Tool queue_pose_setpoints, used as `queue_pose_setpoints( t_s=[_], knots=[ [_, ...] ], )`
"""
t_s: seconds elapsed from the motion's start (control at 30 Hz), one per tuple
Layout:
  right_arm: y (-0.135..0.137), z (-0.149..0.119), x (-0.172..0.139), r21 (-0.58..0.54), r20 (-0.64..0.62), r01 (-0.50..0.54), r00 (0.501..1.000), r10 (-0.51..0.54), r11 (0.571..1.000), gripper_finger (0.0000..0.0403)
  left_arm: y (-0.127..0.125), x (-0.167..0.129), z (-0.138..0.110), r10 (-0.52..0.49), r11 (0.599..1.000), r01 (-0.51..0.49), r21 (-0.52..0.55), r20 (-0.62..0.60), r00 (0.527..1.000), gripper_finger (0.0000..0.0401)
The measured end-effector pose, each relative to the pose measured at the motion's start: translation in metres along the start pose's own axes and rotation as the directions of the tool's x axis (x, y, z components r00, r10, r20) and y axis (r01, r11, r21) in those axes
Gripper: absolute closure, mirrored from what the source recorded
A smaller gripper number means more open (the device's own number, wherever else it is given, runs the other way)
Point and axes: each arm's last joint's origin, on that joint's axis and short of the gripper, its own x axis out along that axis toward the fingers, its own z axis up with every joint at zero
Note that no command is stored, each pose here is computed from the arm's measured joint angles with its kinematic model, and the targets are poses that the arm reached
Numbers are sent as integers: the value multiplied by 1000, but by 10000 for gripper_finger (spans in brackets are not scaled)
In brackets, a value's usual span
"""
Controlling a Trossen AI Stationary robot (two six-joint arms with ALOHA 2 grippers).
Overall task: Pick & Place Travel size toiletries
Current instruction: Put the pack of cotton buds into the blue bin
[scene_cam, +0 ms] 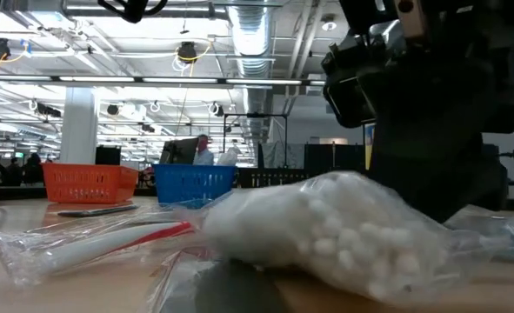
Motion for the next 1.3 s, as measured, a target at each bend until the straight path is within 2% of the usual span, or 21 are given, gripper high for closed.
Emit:
queue_pose_setpoints(
  t_s=[0.17, 0.37, 0.53, 0.67, 0.8, 0.9, 1.07, 1.17, 1.23, 1.3],
  knots=[
    [-2, 4, -4, -35, -6, 9, 1000, -10, 999, 389, 0, 0, 0, 5, 1000, -5, 3, 0, 1000, 311],
    [10, 17, -31, -47, 28, -63, 998, 65, 997, 400, 0, 0, 0, 8, 1000, -8, 3, -1, 1000, 311],
    [24, 42, -90, -61, 112, -176, 977, 182, 983, 402, 0, 0, 0, 8, 1000, -8, 3, -1, 1000, 311],
    [16, 70, -148, -49, 267, -169, 948, 176, 984, 402, 0, 0, 0, 8, 1000, -8, 2, -1, 1000, 311],
    [-1, 103, -197, -29, 461, -164, 873, 159, 986, 402, 0, 0, -1, 8, 1000, -8, 1, -6, 1000, 311],
    [-13, 127, -215, -30, 559, -170, 814, 157, 985, 403, 1, 0, -1, 22, 1000, -22, 0, -12, 1000, 311],
    [-24, 164, -210, -39, 656, -198, 734, 175, 979, 403, 1, 0, -4, 35, 999, -36, -19, -45, 998, 311],
    [-20, 182, -193, -99, 668, -273, 695, 267, 957, 403, 2, -3, -6, 76, 997, -78, -24, -71, 995, 311],
    [-18, 190, -178, -112, 662, -283, 693, 284, 952, 403, 2, -6, -5, 110, 993, -113, -36, -69, 992, 311],
    [-16, 199, -163, -102, 652, -259, 711, 262, 960, 403, -1, -10, -4, 129, 991, -132, -38, -73, 989, 311]
  ],
)
